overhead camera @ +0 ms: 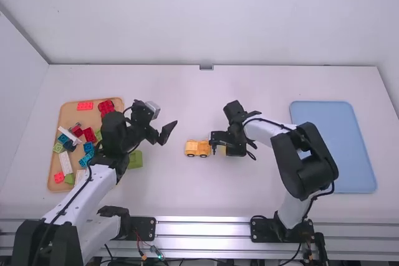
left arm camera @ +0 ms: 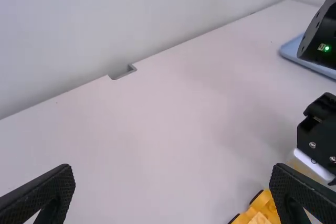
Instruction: Assemble lego blocks to make yellow taxi
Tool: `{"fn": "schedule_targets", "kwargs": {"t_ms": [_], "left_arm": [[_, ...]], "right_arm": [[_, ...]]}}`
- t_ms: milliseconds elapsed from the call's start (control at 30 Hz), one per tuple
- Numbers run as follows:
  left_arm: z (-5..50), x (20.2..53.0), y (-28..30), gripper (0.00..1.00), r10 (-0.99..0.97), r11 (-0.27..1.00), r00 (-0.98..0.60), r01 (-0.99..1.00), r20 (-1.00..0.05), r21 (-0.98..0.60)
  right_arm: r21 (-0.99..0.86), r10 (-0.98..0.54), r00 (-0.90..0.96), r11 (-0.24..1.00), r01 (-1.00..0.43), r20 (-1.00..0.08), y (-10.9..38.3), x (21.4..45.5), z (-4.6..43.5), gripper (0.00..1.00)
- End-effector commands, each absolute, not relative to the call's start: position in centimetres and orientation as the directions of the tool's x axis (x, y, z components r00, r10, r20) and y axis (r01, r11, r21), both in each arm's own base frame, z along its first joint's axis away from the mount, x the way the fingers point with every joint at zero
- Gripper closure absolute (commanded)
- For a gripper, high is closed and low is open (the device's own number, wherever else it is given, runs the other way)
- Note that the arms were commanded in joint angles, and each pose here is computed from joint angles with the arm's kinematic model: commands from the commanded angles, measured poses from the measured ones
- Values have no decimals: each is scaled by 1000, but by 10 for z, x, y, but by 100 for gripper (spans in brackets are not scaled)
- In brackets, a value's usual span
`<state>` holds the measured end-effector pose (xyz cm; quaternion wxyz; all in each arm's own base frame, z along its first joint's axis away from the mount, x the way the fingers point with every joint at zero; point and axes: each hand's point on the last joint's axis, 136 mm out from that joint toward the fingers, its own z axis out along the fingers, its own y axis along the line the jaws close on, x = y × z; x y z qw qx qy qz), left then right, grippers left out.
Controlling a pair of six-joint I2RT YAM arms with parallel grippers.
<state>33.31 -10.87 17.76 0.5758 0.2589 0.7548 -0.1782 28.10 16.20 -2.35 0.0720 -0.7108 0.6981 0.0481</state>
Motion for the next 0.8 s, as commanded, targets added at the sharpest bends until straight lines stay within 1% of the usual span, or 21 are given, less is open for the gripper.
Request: {"fn": "schedule_targets", "kwargs": {"t_ms": [0, 33, 167, 333, 433, 500, 567, 633, 767], "left_arm": [[182, 330, -112, 1, 183, 791, -187, 611, -965, 31], [182, 330, -112, 1, 183, 791, -188, 612, -965, 31], [182, 330, -112, 1, 183, 790, -188, 612, -965, 31], [182, 330, -112, 1, 177, 792, -192, 610, -965, 24], [182, 330, -111, 1, 176, 794, -194, 608, -965, 23], [181, 330, -111, 1, 177, 794, -197, 607, -964, 22], [181, 330, -111, 1, 176, 795, -198, 607, -964, 20], [180, 330, -111, 1, 177, 794, -200, 607, -964, 20], [180, 330, -111, 1, 176, 794, -201, 607, -964, 19]], "right_arm": [[-29, -980, 27, -21, -999, -196, 169, 283, -22, 52], [-28, -980, 28, -23, -999, -198, 170, 283, -22, 55], [-28, -981, 31, -26, -999, -193, 173, 281, -22, 59], [-26, -981, 27, -22, -999, -194, 173, 281, -22, 59], [-24, -981, 28, -24, -999, -193, 173, 280, -22, 57], [-24, -981, 10, -5, -1000, -195, 173, 281, -22, 53], [-25, -980, 3, 2, -1000, -197, 173, 282, -22, 52], [-24, -981, 3, 2, -1000, -196, 173, 282, -22, 53], [-24, -980, 3, 2, -1000, -197, 173, 282, -22, 59]]}}
